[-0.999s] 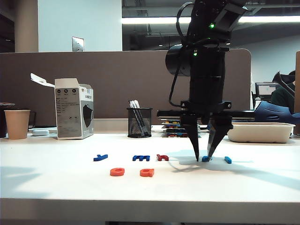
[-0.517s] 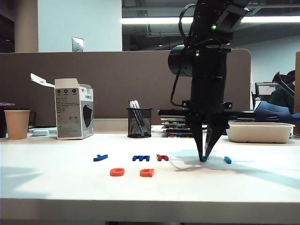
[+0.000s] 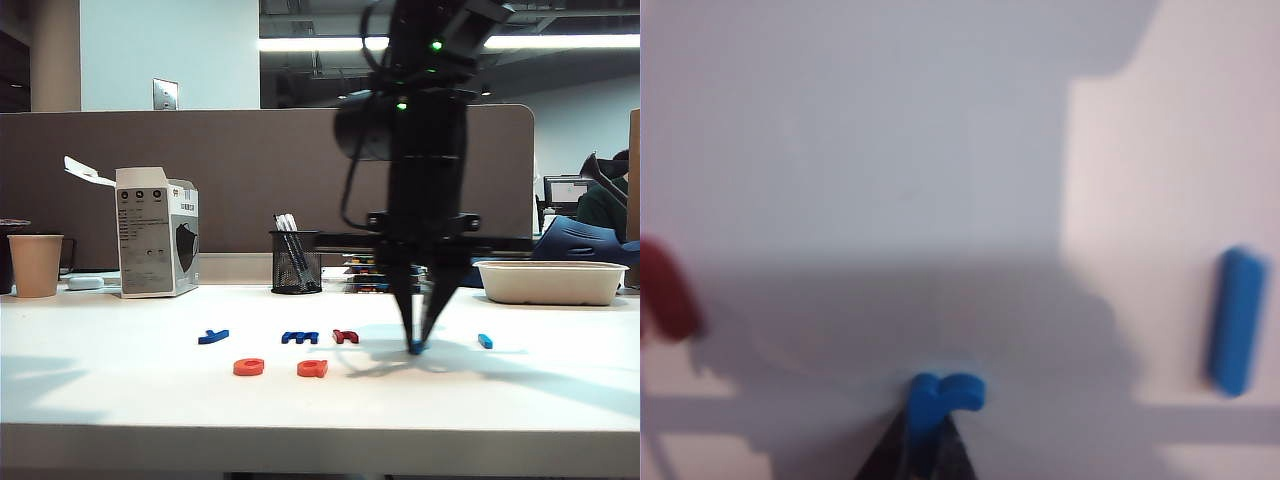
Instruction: Select the appropriate letters from the row of letter magnets placed on the table to arrange into the word "car".
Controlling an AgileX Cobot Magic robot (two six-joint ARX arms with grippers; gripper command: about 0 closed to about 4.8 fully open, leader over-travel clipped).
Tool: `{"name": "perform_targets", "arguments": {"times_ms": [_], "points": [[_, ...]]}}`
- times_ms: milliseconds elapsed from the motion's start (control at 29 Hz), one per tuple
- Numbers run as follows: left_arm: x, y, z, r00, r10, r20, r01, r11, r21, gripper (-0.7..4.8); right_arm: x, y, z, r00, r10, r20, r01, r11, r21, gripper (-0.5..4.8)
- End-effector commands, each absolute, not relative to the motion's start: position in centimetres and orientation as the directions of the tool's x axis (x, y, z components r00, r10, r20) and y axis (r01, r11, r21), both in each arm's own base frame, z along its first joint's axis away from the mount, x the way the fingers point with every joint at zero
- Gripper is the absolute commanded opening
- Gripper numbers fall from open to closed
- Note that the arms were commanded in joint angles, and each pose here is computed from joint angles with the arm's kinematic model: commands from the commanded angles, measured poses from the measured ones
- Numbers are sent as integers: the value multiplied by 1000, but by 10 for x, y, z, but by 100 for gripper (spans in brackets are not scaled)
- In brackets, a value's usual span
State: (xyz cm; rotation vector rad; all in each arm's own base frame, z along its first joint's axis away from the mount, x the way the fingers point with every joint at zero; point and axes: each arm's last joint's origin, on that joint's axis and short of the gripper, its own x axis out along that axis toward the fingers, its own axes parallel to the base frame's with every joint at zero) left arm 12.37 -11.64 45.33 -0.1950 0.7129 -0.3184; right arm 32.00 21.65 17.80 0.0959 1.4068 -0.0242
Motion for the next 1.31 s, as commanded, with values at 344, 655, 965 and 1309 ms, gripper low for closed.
{"name": "perform_targets", "arguments": {"times_ms": [344,655,965,1309], "points": [[123,-116,455,718,-359,-596,224,930,-291,-5,293,249,180,166,44,-985,41,998,51,-8],[123,-116,455,718,-359,-596,224,930,-291,-5,270,257,160,112,45,-993,42,998,50,-6],[123,-116,455,718,-359,-596,224,930,-291,-5,249,245,158,107,63,-992,60,996,70,-6],[123,-116,455,719,-359,-596,224,930,-291,-5,253,242,164,148,69,-987,71,994,80,-6]]}}
